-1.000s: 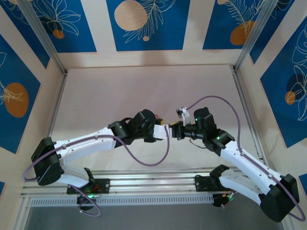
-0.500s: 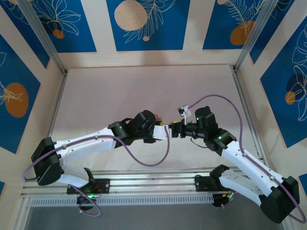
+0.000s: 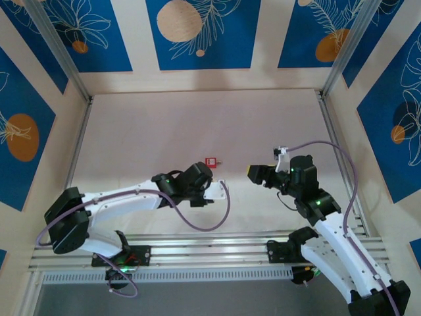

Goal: Unlock with the key

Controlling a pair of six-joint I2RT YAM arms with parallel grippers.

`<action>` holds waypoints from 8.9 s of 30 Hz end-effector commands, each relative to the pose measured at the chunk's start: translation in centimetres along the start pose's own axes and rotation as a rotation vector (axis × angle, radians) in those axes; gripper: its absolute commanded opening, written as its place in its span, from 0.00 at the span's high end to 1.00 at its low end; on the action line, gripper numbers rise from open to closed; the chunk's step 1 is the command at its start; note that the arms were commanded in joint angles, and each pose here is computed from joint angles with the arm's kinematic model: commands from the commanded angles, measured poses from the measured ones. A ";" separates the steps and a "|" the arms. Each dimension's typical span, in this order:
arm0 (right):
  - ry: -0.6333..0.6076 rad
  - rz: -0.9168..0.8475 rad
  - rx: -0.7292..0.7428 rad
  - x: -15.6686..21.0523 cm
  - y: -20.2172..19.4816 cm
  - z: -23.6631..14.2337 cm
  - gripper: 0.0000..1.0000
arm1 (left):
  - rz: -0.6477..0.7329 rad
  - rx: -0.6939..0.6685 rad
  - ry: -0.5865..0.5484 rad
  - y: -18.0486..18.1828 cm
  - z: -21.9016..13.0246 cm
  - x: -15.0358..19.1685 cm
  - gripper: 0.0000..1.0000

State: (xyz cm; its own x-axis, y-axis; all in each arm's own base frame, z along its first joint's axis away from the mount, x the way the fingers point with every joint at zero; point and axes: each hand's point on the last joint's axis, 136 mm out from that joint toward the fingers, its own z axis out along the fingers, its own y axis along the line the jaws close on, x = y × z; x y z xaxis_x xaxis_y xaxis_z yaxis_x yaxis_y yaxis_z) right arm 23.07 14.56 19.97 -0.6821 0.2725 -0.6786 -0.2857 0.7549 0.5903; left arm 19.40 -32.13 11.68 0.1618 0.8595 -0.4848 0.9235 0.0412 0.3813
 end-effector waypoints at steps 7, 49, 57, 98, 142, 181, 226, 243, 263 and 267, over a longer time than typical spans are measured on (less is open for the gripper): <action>-0.002 0.106 0.048 1.0 -2.5 0.4 0.34 | 0.056 0.138 0.153 -2.6 4.6 2.9 0.73; -0.017 0.110 0.039 0.4 -2.4 -0.8 0.33 | -0.103 0.049 0.146 5.7 7.0 3.7 0.01; -0.096 0.068 0.146 -1.5 -2.8 -1.8 0.01 | -0.149 -0.267 -0.003 12.7 -1.6 -0.4 0.00; -0.399 -0.508 0.339 -5.9 -15.5 6.4 0.01 | -0.755 -1.320 -0.049 17.8 -8.7 25.0 0.00; -0.284 -0.341 0.449 -7.4 -20.0 8.7 0.01 | -0.813 -1.292 -0.136 17.2 -9.3 25.9 0.00; -0.284 -0.344 0.451 -7.3 -20.0 8.7 0.01 | -1.052 -1.102 -0.143 18.7 -7.1 30.4 0.00; -0.253 -0.363 0.359 -6.9 -19.0 9.2 0.01 | -1.033 -0.960 -0.214 18.6 -6.0 29.2 0.00; -0.253 -0.363 0.359 -6.9 -19.0 9.2 0.01 | -1.032 -0.960 -0.212 18.6 -6.0 29.2 0.00; -0.253 -0.364 0.357 -7.0 -19.0 9.2 0.01 | -1.035 -0.951 -0.208 18.6 -5.8 29.2 0.00; -0.254 -0.365 0.357 -7.0 -18.9 9.2 0.01 | -1.061 -0.979 -0.193 18.8 -6.2 29.9 0.00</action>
